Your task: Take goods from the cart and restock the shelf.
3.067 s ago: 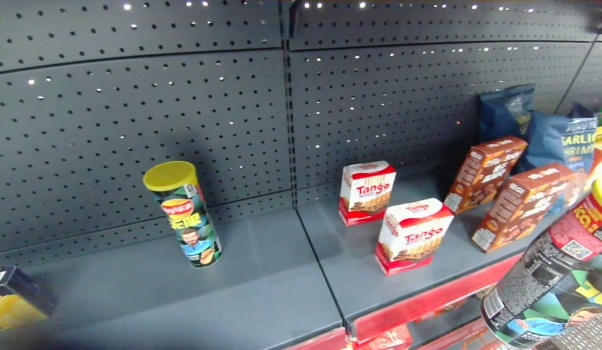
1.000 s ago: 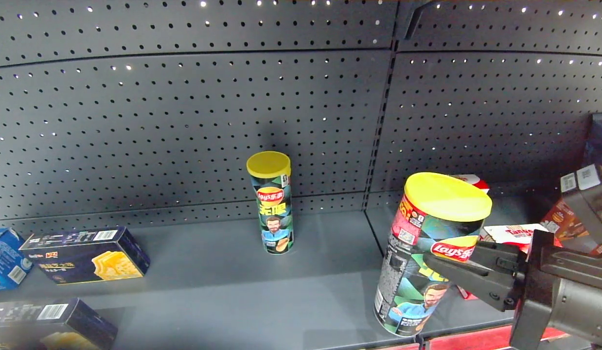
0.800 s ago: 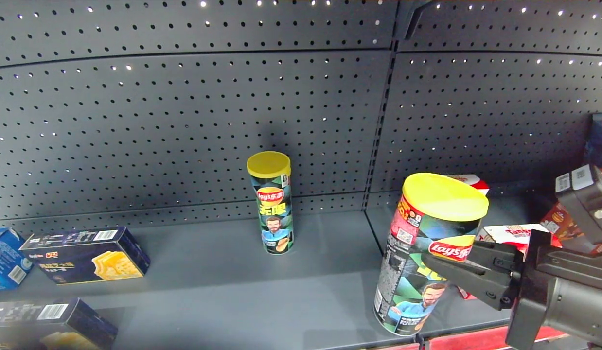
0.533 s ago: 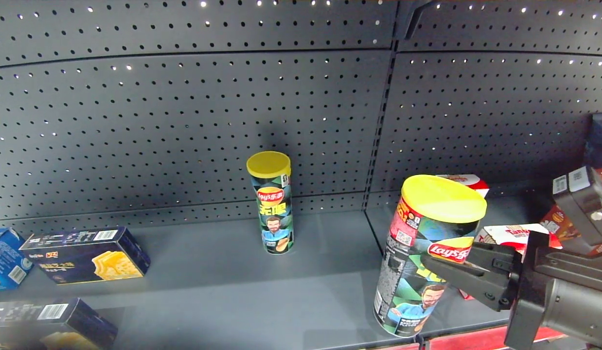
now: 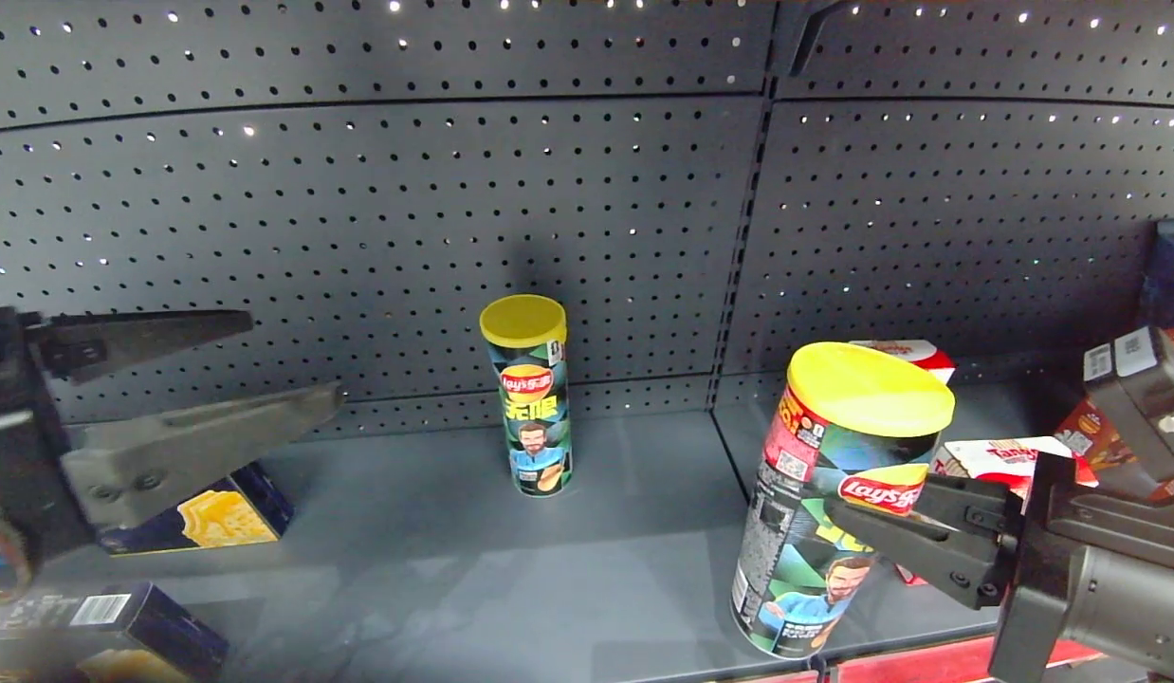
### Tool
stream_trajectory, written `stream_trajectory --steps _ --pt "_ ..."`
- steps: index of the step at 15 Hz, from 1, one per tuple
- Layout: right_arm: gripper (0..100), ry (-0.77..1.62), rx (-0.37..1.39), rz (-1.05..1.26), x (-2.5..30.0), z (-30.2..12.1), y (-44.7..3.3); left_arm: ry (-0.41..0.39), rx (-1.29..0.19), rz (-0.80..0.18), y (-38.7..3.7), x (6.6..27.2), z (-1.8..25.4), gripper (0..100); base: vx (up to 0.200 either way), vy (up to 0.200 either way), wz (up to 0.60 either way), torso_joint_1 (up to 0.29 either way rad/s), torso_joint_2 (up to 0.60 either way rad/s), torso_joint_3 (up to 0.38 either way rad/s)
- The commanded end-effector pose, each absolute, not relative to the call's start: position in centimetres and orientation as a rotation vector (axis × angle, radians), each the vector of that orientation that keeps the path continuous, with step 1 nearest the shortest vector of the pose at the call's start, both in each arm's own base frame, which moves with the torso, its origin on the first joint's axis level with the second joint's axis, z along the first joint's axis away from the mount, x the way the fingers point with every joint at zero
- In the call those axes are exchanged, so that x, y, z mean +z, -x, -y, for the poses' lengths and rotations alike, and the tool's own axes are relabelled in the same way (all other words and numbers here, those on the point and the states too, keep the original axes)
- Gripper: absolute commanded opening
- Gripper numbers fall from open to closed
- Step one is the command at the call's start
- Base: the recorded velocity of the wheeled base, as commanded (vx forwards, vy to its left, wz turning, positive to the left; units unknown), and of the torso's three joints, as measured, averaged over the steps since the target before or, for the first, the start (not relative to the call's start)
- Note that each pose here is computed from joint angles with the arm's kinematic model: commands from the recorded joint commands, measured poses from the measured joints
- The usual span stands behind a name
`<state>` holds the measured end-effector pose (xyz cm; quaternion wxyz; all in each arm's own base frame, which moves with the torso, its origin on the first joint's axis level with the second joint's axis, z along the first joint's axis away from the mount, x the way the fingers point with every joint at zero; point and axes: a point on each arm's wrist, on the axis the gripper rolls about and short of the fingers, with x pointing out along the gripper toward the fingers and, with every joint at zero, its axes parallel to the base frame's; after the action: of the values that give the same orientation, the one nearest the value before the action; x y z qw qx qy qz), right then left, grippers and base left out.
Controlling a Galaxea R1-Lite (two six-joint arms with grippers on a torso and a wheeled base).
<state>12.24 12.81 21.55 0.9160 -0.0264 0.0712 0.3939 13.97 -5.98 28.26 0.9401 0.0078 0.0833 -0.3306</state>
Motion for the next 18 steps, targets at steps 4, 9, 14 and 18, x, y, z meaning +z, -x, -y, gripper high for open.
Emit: stream_trajectory --steps 4,9,14,18 --pt "0 0.048 0.803 -0.137 21.7 -12.5 -12.1 0.023 -0.759 -0.309 -24.0 24.2 7.2 100 0.0 0.0 0.0 0.0 0.0 0.0" --pt "0 0.05 0.797 -0.146 21.4 -12.4 -12.2 -0.043 -0.821 -0.223 -26.7 21.4 5.6 100 0.0 0.0 0.0 0.0 0.0 0.0" --pt "0 0.051 0.794 -0.149 21.4 -12.4 -12.3 -0.016 -0.896 -0.239 -26.8 18.9 4.8 100 0.0 0.0 0.0 0.0 0.0 0.0" --pt "0 0.054 0.795 -0.157 21.1 -12.3 -12.2 -0.033 -0.923 -0.163 -29.8 16.3 4.6 100 0.0 0.0 0.0 0.0 0.0 0.0"
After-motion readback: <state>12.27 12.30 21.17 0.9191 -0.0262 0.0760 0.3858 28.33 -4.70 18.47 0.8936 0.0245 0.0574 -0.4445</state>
